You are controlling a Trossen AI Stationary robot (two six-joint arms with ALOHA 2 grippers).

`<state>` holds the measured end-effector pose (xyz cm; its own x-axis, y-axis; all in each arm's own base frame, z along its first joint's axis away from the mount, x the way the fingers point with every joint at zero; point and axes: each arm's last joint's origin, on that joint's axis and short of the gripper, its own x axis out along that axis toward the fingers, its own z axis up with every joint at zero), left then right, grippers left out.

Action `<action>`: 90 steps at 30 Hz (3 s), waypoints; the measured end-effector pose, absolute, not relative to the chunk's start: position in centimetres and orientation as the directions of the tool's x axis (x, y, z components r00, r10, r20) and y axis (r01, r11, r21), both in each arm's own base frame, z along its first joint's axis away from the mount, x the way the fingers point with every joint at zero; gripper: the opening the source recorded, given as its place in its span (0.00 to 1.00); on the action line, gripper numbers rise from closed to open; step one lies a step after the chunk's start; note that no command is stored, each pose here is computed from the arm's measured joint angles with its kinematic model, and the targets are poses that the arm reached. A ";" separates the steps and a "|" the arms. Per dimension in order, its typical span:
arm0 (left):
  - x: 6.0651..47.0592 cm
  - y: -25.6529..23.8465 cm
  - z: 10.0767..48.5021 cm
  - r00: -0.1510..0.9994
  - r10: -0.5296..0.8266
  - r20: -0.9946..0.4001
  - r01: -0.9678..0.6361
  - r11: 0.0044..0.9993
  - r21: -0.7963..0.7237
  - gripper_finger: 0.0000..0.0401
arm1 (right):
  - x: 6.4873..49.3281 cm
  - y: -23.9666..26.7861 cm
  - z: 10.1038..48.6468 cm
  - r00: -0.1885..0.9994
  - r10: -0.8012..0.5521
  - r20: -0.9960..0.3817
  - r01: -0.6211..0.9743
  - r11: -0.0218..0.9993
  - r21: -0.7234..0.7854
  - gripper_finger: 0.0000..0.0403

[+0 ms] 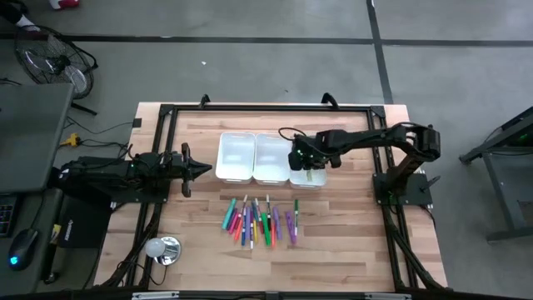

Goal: Pick & Place Markers
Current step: Put the light green highlighter into the right white bin, then put the violet highlighter into the right white bin

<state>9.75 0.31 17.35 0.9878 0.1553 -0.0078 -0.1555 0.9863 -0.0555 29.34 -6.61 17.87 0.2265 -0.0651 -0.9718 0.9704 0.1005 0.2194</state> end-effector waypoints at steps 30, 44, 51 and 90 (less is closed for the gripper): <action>9.7 0.3 17.3 0.988 0.155 -0.008 -0.155 0.986 -0.056 0.02 | 29.1 -6.5 17.6 0.196 -0.105 -0.975 0.977 0.102 0.185 0.21; 9.7 0.3 17.4 0.988 0.155 -0.008 -0.156 0.986 -0.056 0.02 | 29.6 -6.6 20.1 0.286 -0.114 -0.951 0.953 0.138 0.270 0.56; 9.7 0.3 17.4 0.988 0.155 -0.008 -0.155 0.986 -0.056 0.02 | 29.5 -5.7 23.9 0.317 -0.138 -0.938 0.938 0.190 0.289 0.56; 9.7 0.3 17.4 0.988 0.155 -0.008 -0.155 0.986 -0.055 0.02 | 39.2 9.3 24.5 0.172 0.024 -0.985 0.939 0.297 0.172 0.56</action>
<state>9.74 0.31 17.35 0.9879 0.1549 -0.0077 -0.1551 0.9864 -0.0553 39.16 9.27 24.54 0.1723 0.0244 -0.9847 0.9394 0.2968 0.1717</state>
